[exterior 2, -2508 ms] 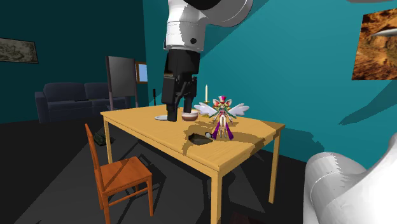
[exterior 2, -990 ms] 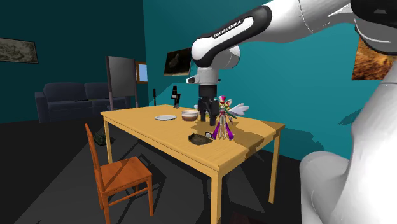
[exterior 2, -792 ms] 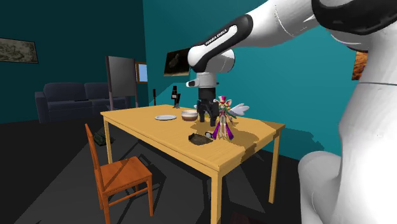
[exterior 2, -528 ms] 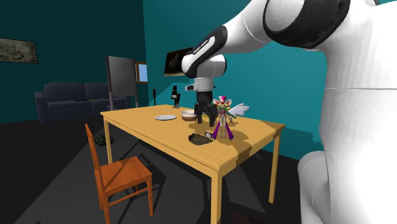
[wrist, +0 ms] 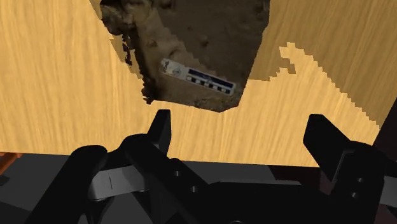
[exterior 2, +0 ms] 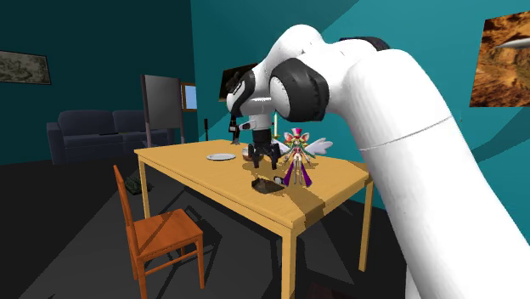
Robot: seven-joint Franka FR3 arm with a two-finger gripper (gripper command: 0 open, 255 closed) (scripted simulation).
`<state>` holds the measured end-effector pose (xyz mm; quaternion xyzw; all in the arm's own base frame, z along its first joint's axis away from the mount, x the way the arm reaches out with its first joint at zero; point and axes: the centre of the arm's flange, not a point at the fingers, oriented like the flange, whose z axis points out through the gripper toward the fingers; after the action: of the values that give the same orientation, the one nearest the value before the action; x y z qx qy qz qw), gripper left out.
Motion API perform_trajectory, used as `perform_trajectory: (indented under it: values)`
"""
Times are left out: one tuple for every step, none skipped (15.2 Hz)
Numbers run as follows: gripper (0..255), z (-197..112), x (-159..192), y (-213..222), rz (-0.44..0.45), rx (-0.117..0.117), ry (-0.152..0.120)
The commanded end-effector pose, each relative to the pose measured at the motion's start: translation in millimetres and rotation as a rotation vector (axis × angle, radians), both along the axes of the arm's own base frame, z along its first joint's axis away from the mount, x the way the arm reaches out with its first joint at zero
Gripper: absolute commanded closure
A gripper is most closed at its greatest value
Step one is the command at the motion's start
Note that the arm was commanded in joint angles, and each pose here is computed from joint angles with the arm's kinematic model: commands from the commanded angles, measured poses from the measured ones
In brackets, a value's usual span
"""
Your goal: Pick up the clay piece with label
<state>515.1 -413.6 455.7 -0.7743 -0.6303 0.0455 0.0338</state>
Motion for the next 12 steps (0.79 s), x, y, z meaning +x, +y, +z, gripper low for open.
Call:
perform_trajectory:
  values:
    - [0,-10.1,22.7,-11.9,0.074,0.004,0.012]
    - [0,-15.2,34.0,-17.6,0.108,0.005,0.018]
    - [0,-20.4,45.4,-22.9,0.143,0.005,0.024]
    - [0,-25.7,57.0,-27.8,0.177,0.005,0.030]
    - [0,-31.0,68.7,-32.3,0.211,0.006,0.036]
    - [0,-32.6,72.1,-33.6,0.221,0.006,0.038]
    - [0,-37.8,72.1,-33.6,0.221,0.006,0.038]
    - [0,-43.1,72.1,-33.6,0.221,0.006,0.038]
    - [0,-48.4,72.1,-33.6,0.221,0.006,0.038]
    - [0,-53.7,72.1,-33.6,0.221,0.006,0.038]
    - [0,-59.0,72.1,-33.6,0.221,0.006,0.038]
    - [0,-64.2,72.1,-33.6,0.221,0.006,0.038]
